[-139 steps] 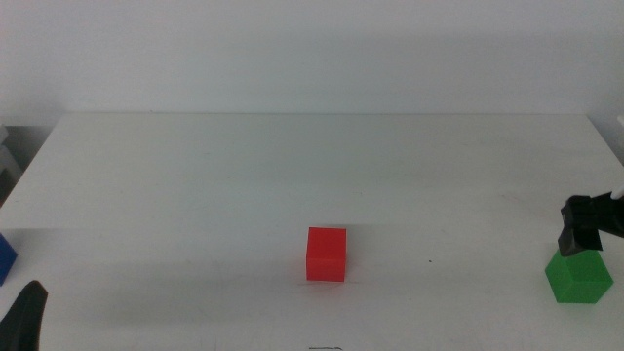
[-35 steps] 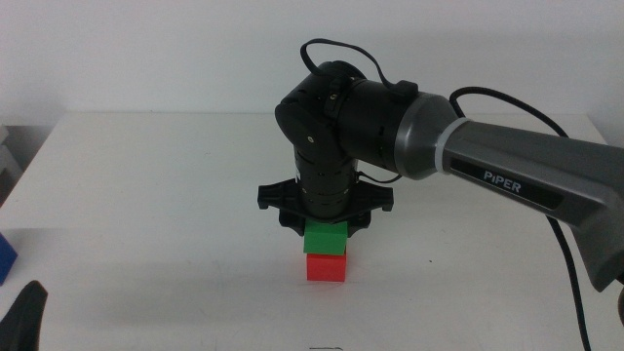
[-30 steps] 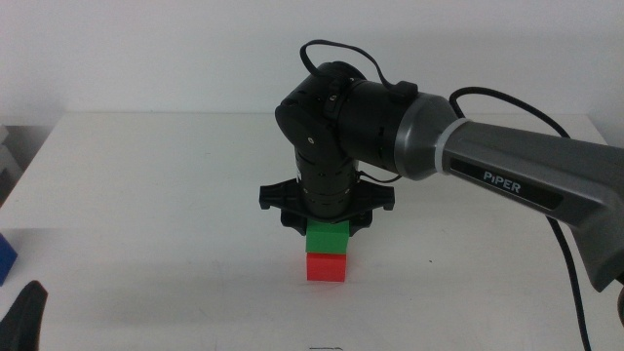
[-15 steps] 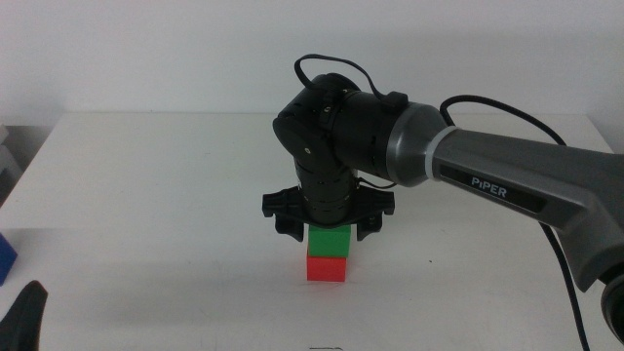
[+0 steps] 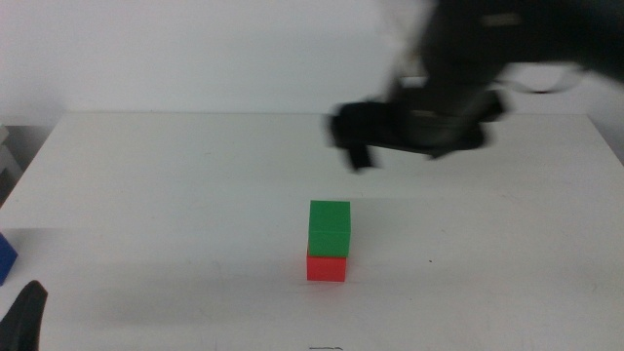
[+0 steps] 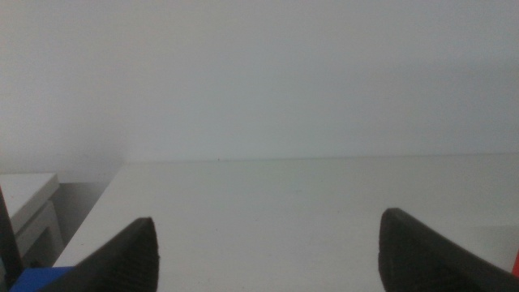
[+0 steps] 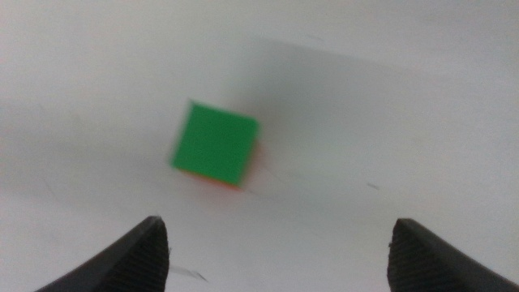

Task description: Stack red cubes first, then green, then blue cubes in a specific spot.

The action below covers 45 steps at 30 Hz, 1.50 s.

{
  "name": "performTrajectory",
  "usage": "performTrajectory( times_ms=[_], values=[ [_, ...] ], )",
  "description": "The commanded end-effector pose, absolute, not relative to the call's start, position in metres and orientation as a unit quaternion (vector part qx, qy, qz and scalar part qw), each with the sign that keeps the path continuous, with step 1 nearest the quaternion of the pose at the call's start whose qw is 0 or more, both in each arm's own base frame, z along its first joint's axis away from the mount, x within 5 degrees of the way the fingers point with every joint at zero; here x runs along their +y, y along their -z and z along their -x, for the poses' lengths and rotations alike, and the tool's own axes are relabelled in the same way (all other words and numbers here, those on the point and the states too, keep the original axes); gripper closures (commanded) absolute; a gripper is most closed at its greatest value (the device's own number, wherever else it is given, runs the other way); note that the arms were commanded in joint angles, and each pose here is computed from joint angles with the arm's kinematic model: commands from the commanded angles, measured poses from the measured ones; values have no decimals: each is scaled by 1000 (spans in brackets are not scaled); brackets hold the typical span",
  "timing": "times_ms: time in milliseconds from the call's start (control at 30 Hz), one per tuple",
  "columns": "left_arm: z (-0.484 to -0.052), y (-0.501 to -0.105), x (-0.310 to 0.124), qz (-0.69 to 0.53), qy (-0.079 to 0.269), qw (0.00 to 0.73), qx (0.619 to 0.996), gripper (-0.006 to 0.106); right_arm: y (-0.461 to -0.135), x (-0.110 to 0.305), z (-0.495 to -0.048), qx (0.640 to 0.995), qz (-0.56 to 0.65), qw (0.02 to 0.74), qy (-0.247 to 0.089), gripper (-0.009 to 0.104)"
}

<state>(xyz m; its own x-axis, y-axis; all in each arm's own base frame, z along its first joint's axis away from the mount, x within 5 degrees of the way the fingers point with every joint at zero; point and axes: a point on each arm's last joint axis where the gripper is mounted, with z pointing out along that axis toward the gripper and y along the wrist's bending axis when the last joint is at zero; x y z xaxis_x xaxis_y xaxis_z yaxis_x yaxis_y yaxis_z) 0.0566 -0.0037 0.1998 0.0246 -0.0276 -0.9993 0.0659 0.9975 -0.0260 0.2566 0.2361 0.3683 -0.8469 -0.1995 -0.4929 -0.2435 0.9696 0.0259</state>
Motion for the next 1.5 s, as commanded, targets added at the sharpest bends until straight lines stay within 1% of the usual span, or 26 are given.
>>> performTrajectory(
  times_ms=[0,200,300,467,633,967,1067,1400,1433,1467],
  values=[
    [-54,-209,-4,-9,41,751,659,8,-400,197,-232,938,159,304,-54,5],
    [-54,-209,-4,-9,41,751,659,8,-405,131,-171,895,225,373,-98,6],
    [-54,-209,-4,-9,41,751,659,8,-404,104,-144,872,256,401,-110,7],
    [-54,-209,-4,-9,41,751,659,8,-404,77,-102,832,297,447,-140,9],
    [-54,-209,-4,-9,41,751,659,8,-406,61,-78,809,308,477,-152,10],
    [-54,-209,-4,-9,41,751,659,8,-412,58,-73,792,309,502,-158,13],
    [-54,-209,-4,-9,41,751,659,8,-413,58,-74,788,308,510,-155,13],
    [-54,-209,-4,-9,41,751,659,8,-413,57,-74,789,308,510,-151,13],
    [-58,-226,-4,-8,41,738,673,8,-413,57,-74,789,308,510,-151,13],
    [-60,-235,-4,-6,42,729,684,8,-413,57,-74,789,308,510,-151,13]
  ],
)
